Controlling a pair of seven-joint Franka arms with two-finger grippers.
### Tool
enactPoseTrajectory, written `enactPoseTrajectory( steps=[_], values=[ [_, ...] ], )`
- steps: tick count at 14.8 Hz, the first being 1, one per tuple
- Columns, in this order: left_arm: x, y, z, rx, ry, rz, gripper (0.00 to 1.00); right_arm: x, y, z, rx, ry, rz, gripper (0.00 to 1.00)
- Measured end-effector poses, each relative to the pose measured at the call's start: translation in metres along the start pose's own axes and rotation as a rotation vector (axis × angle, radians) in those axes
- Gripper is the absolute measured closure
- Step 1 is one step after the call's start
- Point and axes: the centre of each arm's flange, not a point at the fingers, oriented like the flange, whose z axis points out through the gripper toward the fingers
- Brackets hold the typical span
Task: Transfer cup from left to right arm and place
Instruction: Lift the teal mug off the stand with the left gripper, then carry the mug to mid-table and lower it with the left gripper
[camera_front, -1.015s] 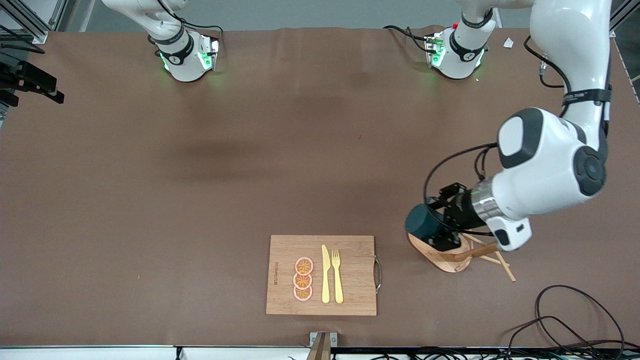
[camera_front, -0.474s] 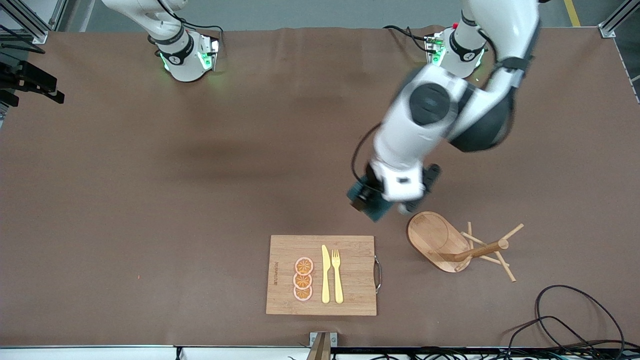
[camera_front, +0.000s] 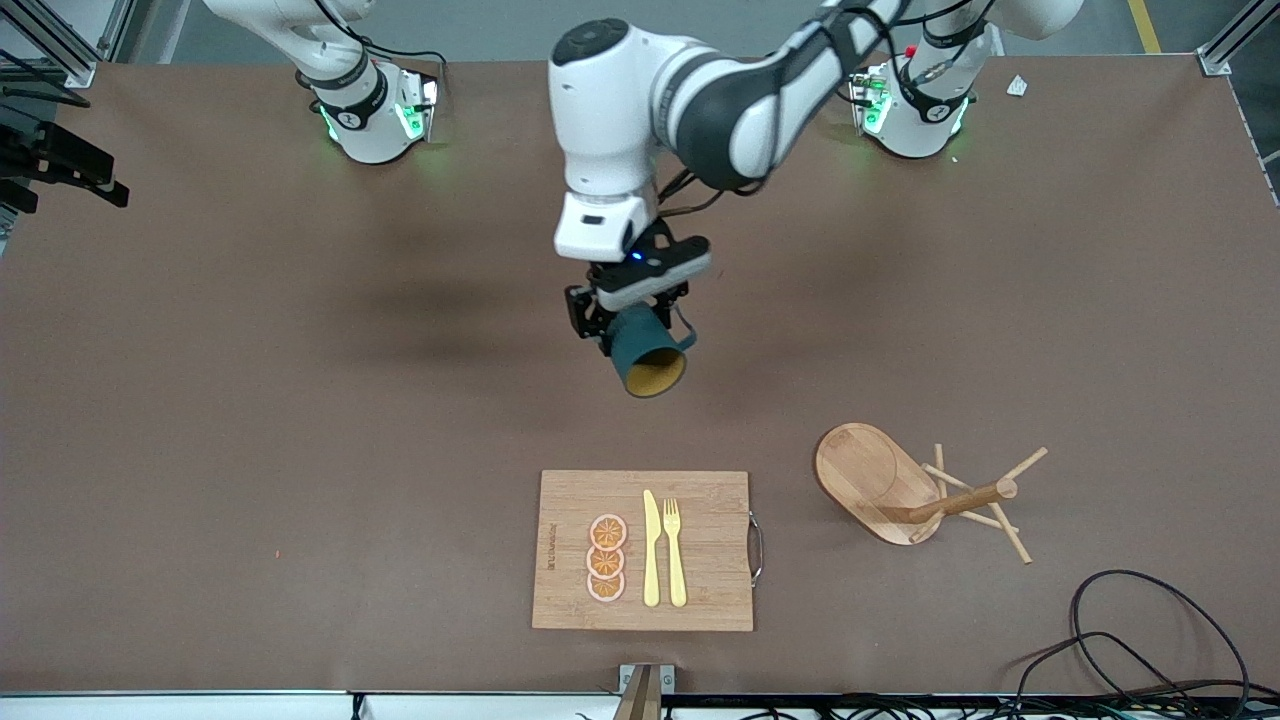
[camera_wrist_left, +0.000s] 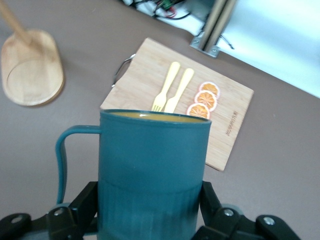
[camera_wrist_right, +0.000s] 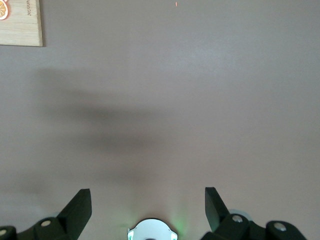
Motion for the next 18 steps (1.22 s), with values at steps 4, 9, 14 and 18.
enactPoseTrajectory(
  steps=[4, 9, 14, 18],
  values=[
    [-0.097, 0.022, 0.027, -0.028, 0.213, 0.162, 0.14, 0.000, 0.000, 0.000, 0.000, 0.000, 0.000, 0.00],
    [-0.216, 0.021, 0.106, -0.084, 0.439, 0.294, 0.14, 0.000, 0.000, 0.000, 0.000, 0.000, 0.000, 0.00],
    [-0.297, -0.001, 0.181, -0.191, 0.574, 0.310, 0.14, 0.000, 0.000, -0.001, 0.000, 0.001, 0.000, 0.00],
    [-0.326, -0.013, 0.200, -0.224, 0.621, 0.256, 0.14, 0.000, 0.001, -0.001, -0.001, 0.002, 0.001, 0.00]
  ],
)
